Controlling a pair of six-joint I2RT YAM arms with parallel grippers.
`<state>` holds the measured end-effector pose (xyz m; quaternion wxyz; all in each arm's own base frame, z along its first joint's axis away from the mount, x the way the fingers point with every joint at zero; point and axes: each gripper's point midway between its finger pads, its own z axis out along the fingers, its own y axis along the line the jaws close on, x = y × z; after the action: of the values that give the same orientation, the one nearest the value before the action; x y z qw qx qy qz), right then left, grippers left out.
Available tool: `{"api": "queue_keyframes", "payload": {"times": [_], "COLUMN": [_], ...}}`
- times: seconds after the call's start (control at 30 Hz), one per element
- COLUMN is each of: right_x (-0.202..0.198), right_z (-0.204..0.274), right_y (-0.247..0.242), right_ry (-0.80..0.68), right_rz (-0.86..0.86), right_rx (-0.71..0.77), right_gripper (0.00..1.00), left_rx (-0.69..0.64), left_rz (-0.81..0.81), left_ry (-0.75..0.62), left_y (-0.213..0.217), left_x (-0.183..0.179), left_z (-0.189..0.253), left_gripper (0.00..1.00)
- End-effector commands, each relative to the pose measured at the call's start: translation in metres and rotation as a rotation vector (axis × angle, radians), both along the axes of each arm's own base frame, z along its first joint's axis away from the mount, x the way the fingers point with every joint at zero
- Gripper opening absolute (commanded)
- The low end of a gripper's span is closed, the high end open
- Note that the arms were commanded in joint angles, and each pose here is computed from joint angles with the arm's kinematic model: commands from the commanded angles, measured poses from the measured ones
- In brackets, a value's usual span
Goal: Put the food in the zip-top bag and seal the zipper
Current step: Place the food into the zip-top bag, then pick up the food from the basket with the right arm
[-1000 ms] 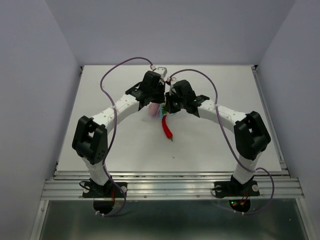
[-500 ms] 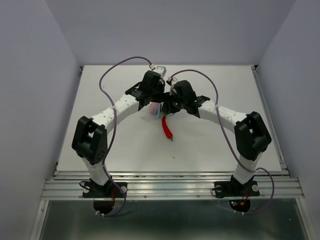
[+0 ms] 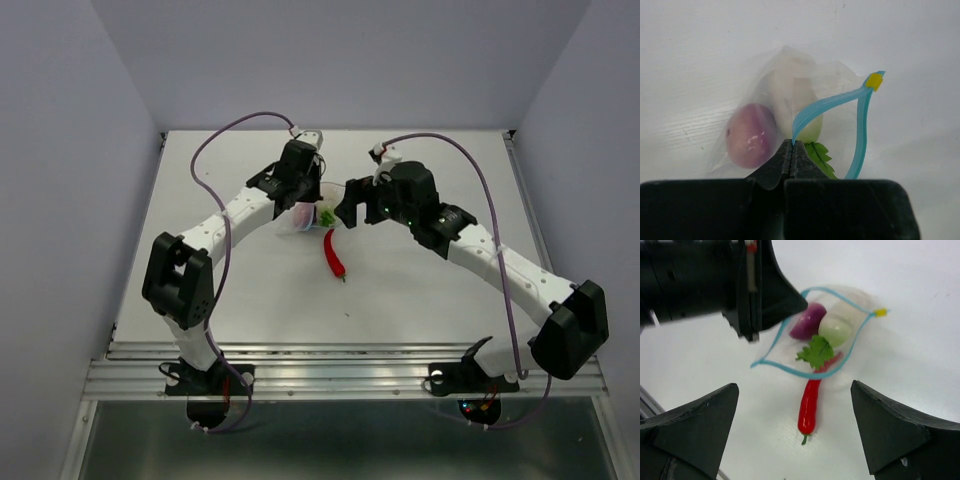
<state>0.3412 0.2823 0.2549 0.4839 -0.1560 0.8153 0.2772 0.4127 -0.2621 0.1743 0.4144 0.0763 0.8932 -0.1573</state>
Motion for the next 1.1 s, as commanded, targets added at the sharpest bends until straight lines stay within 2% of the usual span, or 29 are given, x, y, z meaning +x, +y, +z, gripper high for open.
{"api": "queue_keyframes", "payload": {"times": [0.0, 0.17, 0.43, 0.87, 1.07], "right_x": [-0.03, -0.047, -0.056, -0.045, -0.045], "right_z": [-0.047, -0.076, -0.13, -0.192, -0.207], "right_y": [-0.017, -0.02, 0.015, 0.017, 0.023], "right_ry": [0.097, 0.153, 0.235, 0.239, 0.244], "right_rz": [0.028, 0.083, 0.197, 0.024, 0.028], "right_rx": [-0.098, -0.132, -0.162, -0.467, -0.511], "right_gripper": [1.0, 1.0, 1.0, 0.99, 0.88], "left_rx": [-0.015, -0.016, -0.024, -0.018, -0.022], "left_rz": [0.086, 0.17, 0.238, 0.224, 0.215], "left_ry": [-0.075, -0.085, -0.095, -0.063, -0.063], "left_y": [0.028, 0.058, 0.083, 0.079, 0.078], "left_x": [0.01, 0.014, 0.016, 0.016, 0.016], "left_z": [0.033, 0.038, 0.044, 0.033, 0.034], "left_gripper": [0.0, 0.0, 0.0, 0.0, 0.0]}}
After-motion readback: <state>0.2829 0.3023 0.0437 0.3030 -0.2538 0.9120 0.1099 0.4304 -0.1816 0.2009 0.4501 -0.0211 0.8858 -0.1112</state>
